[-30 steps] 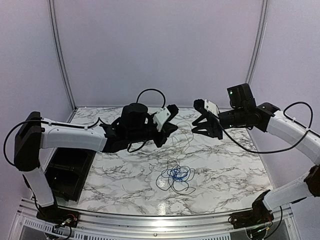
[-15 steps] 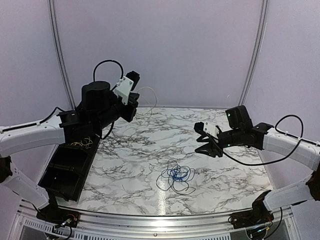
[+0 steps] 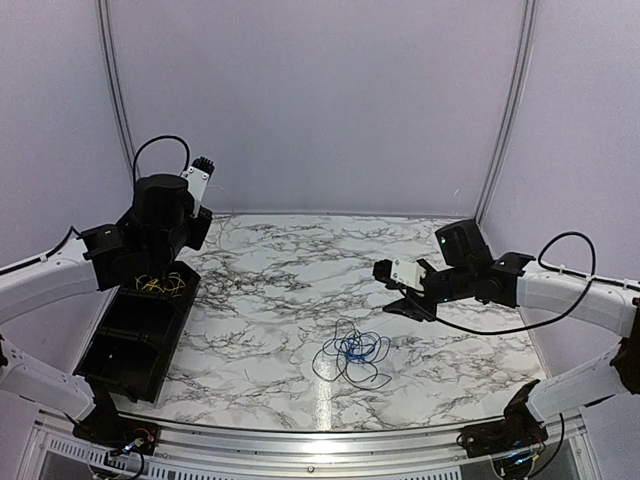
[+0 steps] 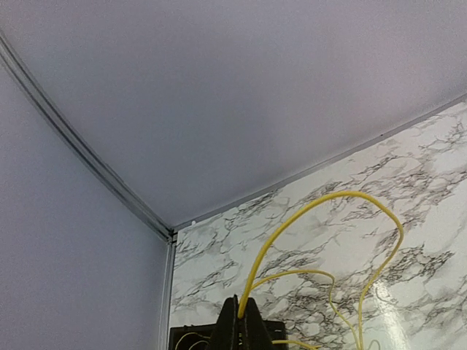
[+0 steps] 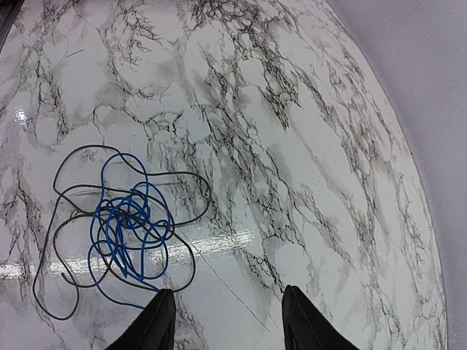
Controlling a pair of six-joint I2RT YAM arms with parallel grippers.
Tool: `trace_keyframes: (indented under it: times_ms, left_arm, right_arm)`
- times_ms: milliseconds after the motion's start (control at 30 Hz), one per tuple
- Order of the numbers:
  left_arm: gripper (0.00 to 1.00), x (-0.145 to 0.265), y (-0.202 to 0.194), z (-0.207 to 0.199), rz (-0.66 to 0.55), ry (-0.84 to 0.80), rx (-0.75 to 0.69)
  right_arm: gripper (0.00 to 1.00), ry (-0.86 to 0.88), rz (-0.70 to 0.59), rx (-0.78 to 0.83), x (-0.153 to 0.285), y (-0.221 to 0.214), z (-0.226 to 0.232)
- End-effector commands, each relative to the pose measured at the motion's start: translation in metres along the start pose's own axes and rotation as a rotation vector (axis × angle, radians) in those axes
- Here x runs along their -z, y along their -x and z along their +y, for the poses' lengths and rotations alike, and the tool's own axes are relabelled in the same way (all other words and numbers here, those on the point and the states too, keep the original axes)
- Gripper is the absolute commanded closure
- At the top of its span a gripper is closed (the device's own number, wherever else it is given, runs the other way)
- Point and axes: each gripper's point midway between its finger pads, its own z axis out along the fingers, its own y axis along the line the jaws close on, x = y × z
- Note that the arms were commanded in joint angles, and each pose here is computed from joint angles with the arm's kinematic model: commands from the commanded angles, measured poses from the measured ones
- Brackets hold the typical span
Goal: Untangle the cables
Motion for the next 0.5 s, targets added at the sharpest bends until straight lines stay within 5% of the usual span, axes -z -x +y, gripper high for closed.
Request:
trace_keyframes:
  times_ms: [0, 467]
  left_arm:
    - [1.0, -0.004, -0.024, 0.046, 0.068, 0.118, 0.026]
    - [1.0, -0.024, -0.071, 0.122, 0.111, 0.267, 0.191]
  right_arm:
    - [0.5, -0.034, 0.001, 0.037, -0.001, 0.004, -0.005]
    - [0.5, -0.051, 0.021, 0.061, -0.004, -0.001, -0.005]
